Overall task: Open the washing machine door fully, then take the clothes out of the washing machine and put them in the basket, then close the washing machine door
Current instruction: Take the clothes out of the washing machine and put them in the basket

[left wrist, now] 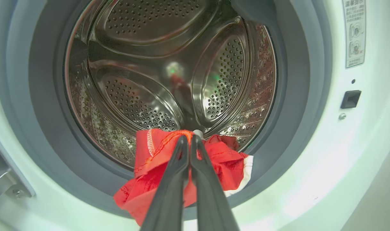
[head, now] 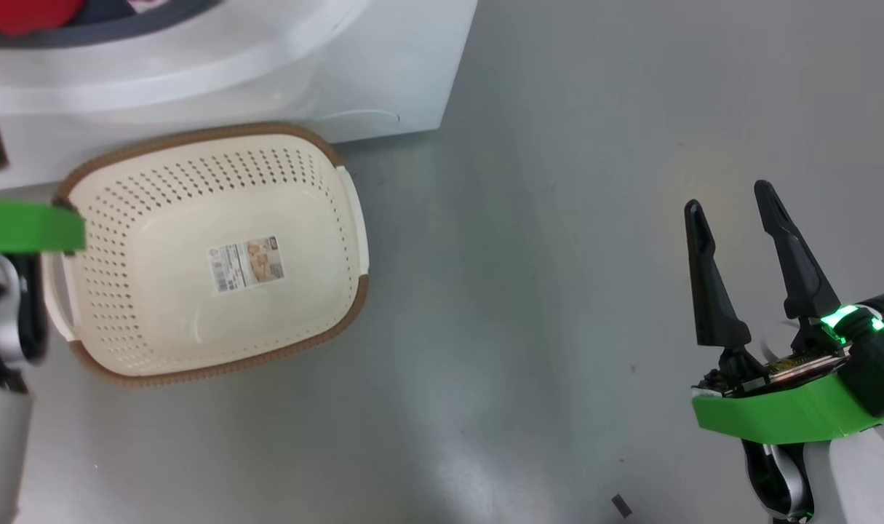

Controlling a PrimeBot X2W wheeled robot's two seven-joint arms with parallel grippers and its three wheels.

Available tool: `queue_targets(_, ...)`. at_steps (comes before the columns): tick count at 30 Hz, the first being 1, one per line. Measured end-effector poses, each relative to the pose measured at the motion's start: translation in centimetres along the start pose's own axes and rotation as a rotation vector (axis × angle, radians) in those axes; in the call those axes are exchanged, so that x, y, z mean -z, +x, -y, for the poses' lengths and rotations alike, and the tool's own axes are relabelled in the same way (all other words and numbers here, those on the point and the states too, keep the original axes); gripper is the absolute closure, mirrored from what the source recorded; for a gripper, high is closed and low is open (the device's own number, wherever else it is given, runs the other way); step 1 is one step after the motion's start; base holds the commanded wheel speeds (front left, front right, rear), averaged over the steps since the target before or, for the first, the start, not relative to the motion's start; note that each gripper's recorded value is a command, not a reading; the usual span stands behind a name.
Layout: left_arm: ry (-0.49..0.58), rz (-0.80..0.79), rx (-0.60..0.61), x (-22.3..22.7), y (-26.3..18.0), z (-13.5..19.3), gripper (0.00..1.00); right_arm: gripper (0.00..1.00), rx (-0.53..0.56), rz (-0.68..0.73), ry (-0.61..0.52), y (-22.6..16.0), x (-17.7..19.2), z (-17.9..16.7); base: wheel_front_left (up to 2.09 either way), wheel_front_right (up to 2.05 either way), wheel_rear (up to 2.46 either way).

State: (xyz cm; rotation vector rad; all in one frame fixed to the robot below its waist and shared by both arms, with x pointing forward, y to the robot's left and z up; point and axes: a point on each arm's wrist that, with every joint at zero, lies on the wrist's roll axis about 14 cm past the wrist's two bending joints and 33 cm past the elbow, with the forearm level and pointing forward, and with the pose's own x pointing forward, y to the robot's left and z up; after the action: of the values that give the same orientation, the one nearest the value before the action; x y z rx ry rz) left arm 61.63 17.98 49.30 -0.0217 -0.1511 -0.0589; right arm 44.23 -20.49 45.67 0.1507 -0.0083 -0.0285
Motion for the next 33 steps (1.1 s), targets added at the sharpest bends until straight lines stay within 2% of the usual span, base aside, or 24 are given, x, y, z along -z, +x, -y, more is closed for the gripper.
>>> queue_targets(18,-0.025,0.056,0.049,-5.5,-6.9,2.9,1.00,0.00,0.002,0.086,0.007,-1.9,-3.8,-0.2,0.00,0.00,0.00)
queue_targets(33,-0.060,0.119,0.083,-9.5,-9.7,4.4,1.00,0.00,-0.015,0.092,0.018,-2.0,-4.0,-0.8,0.00,0.00,0.00)
